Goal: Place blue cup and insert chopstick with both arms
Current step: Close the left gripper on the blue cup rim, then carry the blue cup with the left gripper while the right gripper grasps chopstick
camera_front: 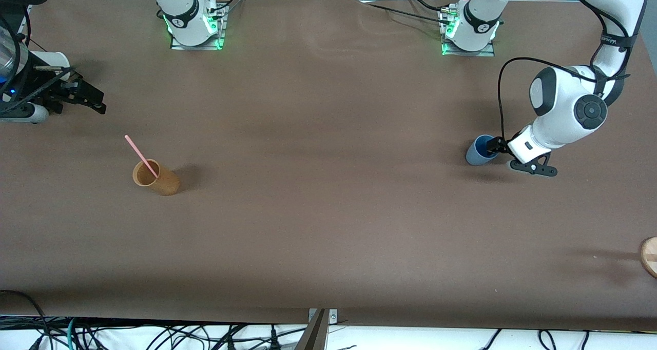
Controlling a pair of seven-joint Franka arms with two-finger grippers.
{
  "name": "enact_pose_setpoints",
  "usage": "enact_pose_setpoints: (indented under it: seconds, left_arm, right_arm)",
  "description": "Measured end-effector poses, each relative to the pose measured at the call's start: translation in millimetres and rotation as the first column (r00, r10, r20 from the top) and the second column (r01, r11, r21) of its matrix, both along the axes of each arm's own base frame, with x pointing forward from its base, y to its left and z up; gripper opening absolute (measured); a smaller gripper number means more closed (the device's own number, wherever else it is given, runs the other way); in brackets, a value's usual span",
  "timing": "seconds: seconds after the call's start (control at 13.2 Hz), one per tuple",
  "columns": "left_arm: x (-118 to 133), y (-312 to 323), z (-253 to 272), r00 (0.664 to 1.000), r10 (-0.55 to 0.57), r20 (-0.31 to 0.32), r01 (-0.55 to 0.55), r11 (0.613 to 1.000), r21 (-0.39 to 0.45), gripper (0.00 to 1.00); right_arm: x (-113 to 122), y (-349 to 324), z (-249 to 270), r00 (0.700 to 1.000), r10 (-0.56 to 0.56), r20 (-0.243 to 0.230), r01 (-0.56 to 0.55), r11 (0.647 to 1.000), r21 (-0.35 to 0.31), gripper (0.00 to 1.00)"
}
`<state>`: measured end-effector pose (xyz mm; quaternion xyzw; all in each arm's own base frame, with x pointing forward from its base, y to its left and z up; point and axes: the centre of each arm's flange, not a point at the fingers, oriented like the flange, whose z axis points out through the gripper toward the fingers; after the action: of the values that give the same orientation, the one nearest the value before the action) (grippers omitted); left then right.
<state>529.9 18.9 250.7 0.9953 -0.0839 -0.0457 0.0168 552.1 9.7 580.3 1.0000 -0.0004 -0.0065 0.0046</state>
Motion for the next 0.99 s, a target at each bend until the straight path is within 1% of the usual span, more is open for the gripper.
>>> enact_pose_setpoints:
  seconds: [0.08,0.15,0.23,0.3,0.53,0.68,0.84,0.99]
  left_arm:
    - [0,0,-2,1.000,0.000,-0.002,0.000,1.000,0.000,1.00]
    - [-1,0,-3,1.000,0.000,-0.005,0.000,1.000,0.000,0.96]
    - [-1,0,-4,1.000,0.005,-0.007,-0.005,1.000,0.000,0.96]
    - [-1,0,-5,1.000,0.017,-0.009,-0.017,1.000,0.001,0.87]
    - [-1,0,-5,0.997,0.079,-0.013,-0.079,0.997,0.008,0.50]
    - [-2,-1,-6,0.995,0.097,-0.017,-0.097,0.995,0.010,0.26]
    - [0,-4,-2,0.995,0.099,-0.015,-0.099,0.995,0.007,0.07]
    - [2,-6,8,0.994,0.103,-0.031,-0.103,0.995,0.009,0.06]
  right_arm:
    - [0,0,0,1.000,0.000,0.000,0.000,1.000,0.000,1.00]
    - [0,0,0,1.000,0.000,0.000,0.000,1.000,0.000,1.00]
    - [0,0,0,1.000,0.000,0.000,0.000,1.000,0.000,1.00]
    - [0,0,0,1.000,0.000,0.000,0.000,1.000,0.000,1.00]
    - [0,0,0,1.000,0.000,0.000,0.000,1.000,0.000,1.00]
    - [0,0,0,1.000,0.000,0.000,0.000,1.000,0.000,1.00]
    - [0,0,0,1.000,0.000,0.000,0.000,1.000,0.000,1.00]
    - [0,0,0,1.000,0.000,0.000,0.000,1.000,0.000,1.00]
